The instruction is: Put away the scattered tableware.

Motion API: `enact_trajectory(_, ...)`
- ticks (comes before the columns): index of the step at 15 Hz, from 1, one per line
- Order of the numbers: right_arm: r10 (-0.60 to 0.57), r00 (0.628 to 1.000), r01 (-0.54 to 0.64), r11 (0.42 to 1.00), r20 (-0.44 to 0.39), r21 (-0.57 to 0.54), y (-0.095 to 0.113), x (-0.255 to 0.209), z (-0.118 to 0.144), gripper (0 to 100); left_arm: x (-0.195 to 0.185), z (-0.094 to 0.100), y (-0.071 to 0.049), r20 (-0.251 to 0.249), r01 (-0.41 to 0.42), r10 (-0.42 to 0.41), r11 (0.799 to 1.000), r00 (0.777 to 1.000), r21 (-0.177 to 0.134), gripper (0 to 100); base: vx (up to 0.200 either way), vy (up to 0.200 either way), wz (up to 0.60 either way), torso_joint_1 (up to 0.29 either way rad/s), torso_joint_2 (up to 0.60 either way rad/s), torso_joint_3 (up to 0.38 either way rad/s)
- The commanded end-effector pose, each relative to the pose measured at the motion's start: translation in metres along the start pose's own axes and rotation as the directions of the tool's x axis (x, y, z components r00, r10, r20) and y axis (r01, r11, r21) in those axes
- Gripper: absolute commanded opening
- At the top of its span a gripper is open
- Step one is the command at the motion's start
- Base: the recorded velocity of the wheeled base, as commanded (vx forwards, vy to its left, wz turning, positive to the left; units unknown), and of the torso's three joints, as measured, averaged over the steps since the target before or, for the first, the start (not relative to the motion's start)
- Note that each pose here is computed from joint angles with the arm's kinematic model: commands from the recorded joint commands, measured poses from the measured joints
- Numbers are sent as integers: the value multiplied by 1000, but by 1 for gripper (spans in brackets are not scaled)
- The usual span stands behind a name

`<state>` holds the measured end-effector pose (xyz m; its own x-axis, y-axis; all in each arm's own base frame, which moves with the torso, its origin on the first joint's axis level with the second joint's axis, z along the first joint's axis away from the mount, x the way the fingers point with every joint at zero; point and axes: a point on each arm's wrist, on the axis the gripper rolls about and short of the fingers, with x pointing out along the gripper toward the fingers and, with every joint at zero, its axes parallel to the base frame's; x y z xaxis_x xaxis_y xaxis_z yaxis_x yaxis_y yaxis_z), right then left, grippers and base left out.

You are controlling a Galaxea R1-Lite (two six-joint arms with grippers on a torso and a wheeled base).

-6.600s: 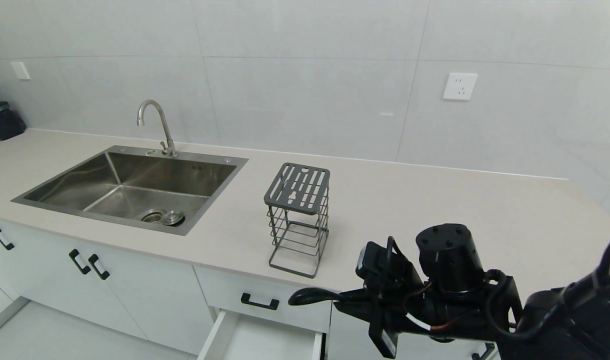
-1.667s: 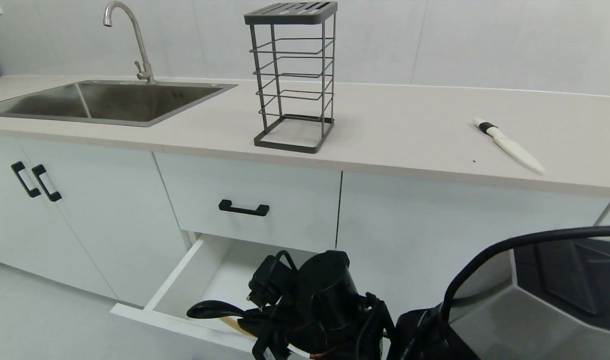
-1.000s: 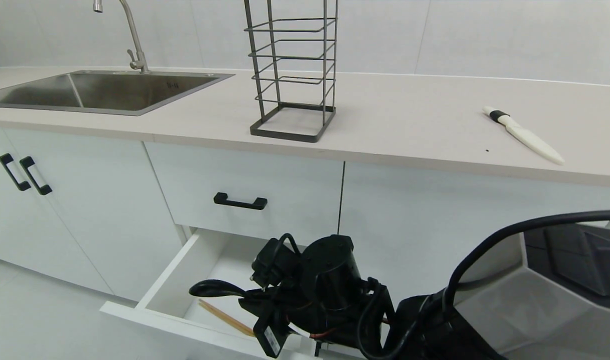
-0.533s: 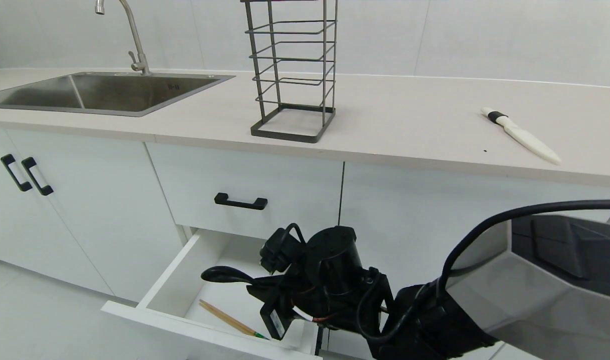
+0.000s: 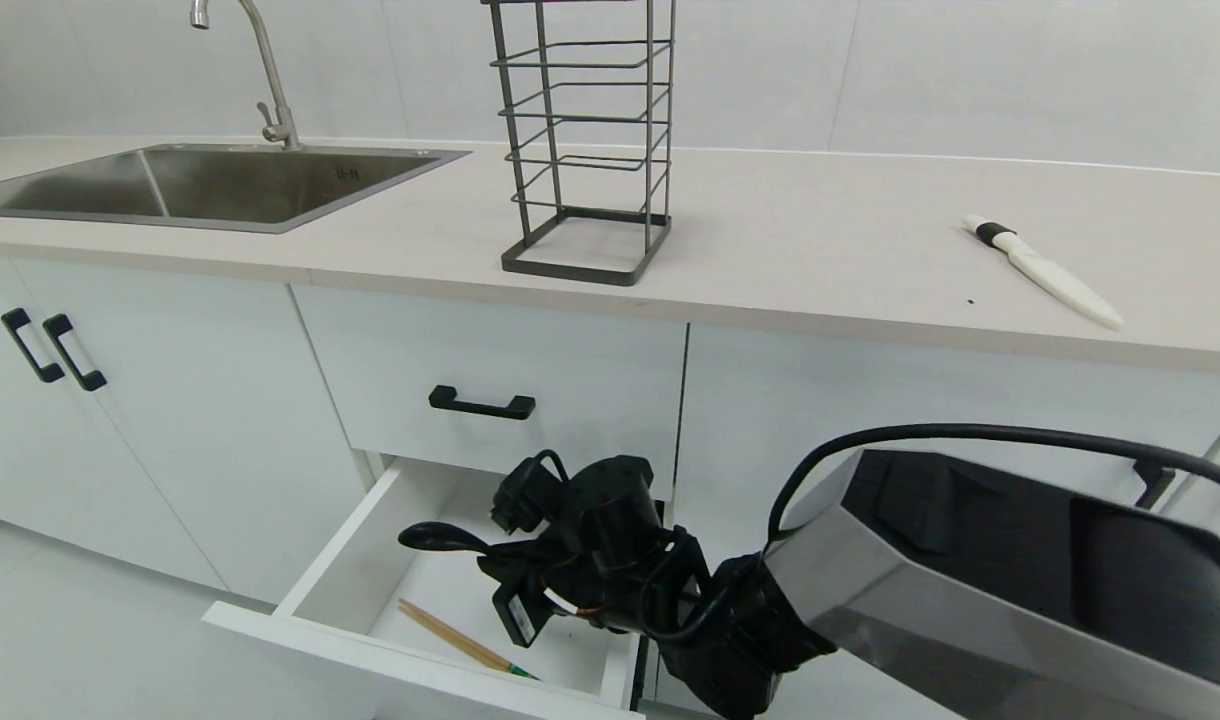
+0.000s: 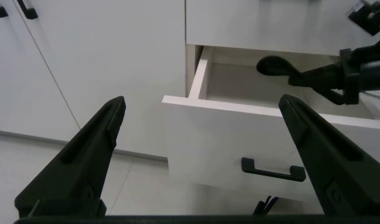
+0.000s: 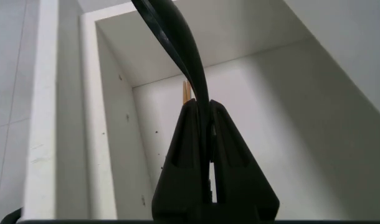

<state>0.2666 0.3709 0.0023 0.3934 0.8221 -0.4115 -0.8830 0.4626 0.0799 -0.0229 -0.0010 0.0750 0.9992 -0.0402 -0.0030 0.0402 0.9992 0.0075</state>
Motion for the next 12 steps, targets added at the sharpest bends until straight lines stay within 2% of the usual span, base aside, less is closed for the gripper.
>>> enact_trajectory(1, -8, 999, 8, 1000, -32, 2, -5, 16, -16, 0, 0, 0, 0, 0, 0, 0, 1000, 1000, 0, 100, 0, 0, 0, 0, 0, 0)
enact_trajectory(12, -34, 997, 32, 999, -76, -17, -13, 54, -41, 0, 0, 0, 0, -2, 0, 0, 1000, 1000, 0, 100, 0, 0, 0, 0, 0, 0)
